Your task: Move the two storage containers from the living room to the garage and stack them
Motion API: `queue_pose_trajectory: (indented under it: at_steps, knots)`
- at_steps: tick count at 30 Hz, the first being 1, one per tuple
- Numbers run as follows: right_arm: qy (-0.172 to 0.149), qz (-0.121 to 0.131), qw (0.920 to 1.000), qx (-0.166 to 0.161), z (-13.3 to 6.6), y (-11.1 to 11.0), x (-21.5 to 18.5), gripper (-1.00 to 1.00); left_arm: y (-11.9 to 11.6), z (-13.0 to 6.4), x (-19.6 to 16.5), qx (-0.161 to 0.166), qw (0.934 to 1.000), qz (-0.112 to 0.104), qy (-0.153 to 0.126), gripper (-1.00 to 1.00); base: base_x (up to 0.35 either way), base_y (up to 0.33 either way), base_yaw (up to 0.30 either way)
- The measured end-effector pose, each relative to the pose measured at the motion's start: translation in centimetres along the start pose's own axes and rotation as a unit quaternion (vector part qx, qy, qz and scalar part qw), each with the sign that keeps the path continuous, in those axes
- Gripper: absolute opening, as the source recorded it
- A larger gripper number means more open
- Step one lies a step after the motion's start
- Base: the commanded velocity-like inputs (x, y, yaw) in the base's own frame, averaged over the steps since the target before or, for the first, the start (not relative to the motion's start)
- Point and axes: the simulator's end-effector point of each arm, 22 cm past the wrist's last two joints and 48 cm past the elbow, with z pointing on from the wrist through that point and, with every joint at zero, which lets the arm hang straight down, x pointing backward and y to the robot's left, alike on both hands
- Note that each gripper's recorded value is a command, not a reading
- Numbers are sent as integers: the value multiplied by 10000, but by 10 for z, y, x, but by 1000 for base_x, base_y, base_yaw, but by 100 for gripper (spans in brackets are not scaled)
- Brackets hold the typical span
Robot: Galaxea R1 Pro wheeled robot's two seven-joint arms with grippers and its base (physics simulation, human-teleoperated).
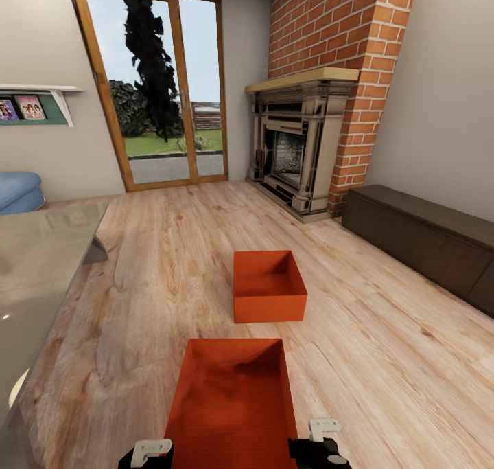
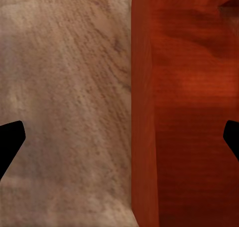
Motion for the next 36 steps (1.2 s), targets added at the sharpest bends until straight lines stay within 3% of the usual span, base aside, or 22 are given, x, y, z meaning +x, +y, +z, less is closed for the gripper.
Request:
queue_pose_trajectory:
  at_steps: [36]
  knots:
    - [-53, 15, 10000, 8, 4, -1, 4, 100, 0, 1, 11, 0, 9999, 1, 120, 100, 0, 0, 0]
